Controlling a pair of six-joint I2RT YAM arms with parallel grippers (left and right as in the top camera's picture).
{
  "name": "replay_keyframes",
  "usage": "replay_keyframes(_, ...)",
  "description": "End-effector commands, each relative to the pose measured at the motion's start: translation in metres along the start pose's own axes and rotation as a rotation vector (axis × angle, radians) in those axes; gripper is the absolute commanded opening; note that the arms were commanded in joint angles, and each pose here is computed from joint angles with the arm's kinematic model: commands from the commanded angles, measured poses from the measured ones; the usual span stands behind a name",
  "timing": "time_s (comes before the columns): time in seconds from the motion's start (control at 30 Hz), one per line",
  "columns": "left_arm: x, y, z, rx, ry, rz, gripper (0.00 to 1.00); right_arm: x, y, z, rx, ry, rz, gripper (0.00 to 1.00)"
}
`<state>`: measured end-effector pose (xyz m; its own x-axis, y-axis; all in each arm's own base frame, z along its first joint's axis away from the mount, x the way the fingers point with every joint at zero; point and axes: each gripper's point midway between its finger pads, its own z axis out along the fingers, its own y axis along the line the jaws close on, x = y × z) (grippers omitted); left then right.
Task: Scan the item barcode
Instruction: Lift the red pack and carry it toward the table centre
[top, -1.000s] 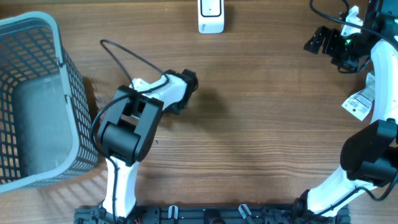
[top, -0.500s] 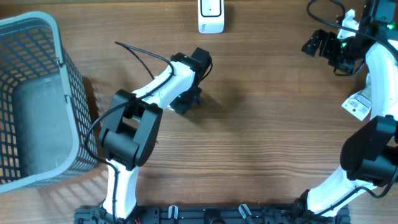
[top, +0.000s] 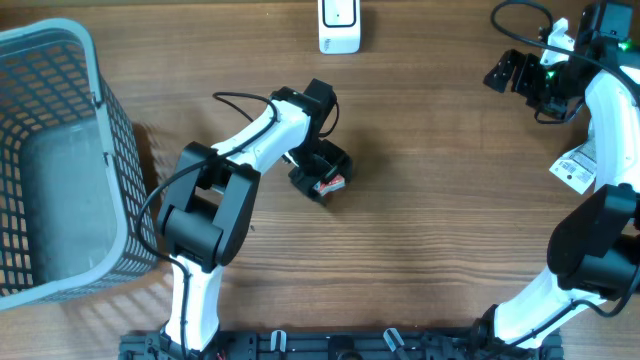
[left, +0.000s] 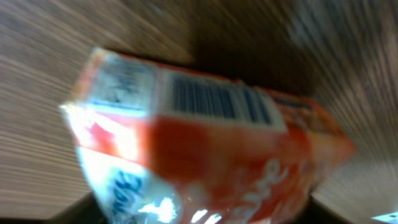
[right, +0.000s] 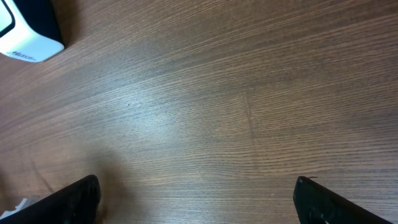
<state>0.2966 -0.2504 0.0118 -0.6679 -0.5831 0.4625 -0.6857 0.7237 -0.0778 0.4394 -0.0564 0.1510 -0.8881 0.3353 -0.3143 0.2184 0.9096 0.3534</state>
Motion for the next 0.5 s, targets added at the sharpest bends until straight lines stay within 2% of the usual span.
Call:
replay_keyframes(0.0, -0.015, 0.009, 0.001, -0.035, -0.069, 0.000, 0.94, 0.003, 0.000, 0.006, -0.007, 0.014, 0.006, 1.00)
replay_keyframes(0.03, -0.017, 0.010, 0.000, -0.040, -0.087, 0.002, 1.00, 0.003, 0.000, 0.006, -0.005, 0.014, 0.006, 1.00)
replay_keyframes(0.3, -0.050, 0.016, -0.034, -0.079, -0.364, 0.066, 1.00, 0.003, -0.004, 0.006, 0.015, 0.013, 0.006, 1.00)
replay_keyframes(0.47, -0.053, 0.016, -0.035, -0.092, -0.382, 0.105, 0.98, 0.003, -0.004, 0.006, 0.015, 0.014, 0.007, 1.00)
